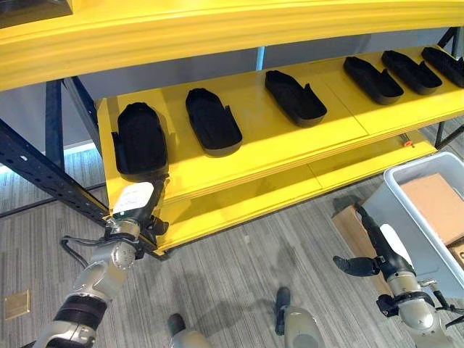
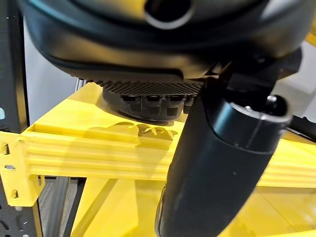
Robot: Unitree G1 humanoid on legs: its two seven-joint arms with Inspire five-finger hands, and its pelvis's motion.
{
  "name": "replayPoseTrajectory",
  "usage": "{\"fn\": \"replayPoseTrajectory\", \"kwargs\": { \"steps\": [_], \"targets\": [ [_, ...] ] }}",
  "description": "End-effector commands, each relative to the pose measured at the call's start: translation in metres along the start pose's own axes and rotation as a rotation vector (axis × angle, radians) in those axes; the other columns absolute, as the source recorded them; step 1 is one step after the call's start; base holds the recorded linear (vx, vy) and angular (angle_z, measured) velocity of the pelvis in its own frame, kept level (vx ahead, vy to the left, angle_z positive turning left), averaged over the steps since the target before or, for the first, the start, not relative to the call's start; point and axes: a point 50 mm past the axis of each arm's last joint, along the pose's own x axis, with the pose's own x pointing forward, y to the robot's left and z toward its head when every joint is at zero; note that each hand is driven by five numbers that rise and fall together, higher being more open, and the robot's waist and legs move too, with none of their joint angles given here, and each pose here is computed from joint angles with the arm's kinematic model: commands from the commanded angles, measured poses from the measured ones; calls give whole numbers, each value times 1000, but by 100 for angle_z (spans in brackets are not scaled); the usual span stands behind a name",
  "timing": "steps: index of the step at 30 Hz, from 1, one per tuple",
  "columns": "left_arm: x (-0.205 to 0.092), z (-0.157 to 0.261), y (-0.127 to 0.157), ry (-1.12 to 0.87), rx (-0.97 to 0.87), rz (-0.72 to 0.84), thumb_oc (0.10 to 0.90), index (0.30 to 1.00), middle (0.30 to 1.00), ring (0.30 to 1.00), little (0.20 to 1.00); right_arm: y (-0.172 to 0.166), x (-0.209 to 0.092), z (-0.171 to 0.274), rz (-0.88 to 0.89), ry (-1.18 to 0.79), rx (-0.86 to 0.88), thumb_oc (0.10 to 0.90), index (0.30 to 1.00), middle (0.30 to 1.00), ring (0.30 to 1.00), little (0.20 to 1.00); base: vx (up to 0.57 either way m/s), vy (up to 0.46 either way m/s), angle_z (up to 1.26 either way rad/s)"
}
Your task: Move parts from the plastic box to the shelf.
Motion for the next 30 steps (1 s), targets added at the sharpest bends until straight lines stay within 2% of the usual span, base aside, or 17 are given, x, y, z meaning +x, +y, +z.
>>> {"fn": "replayPoseTrajectory", "kwargs": {
  "steps": [1,30],
  "targets": [
    [27,15,49,-50,13,217,900,1000,1000,1000,1000,-26,11,23,-120,-144,22,900,1000,1000,1000,1000,0,0,0],
    [50,5,57,51,-1,213,900,1000,1000,1000,1000,-21,9,23,-95,-153,36,900,1000,1000,1000,1000,1,2,-1]
  ]
}}
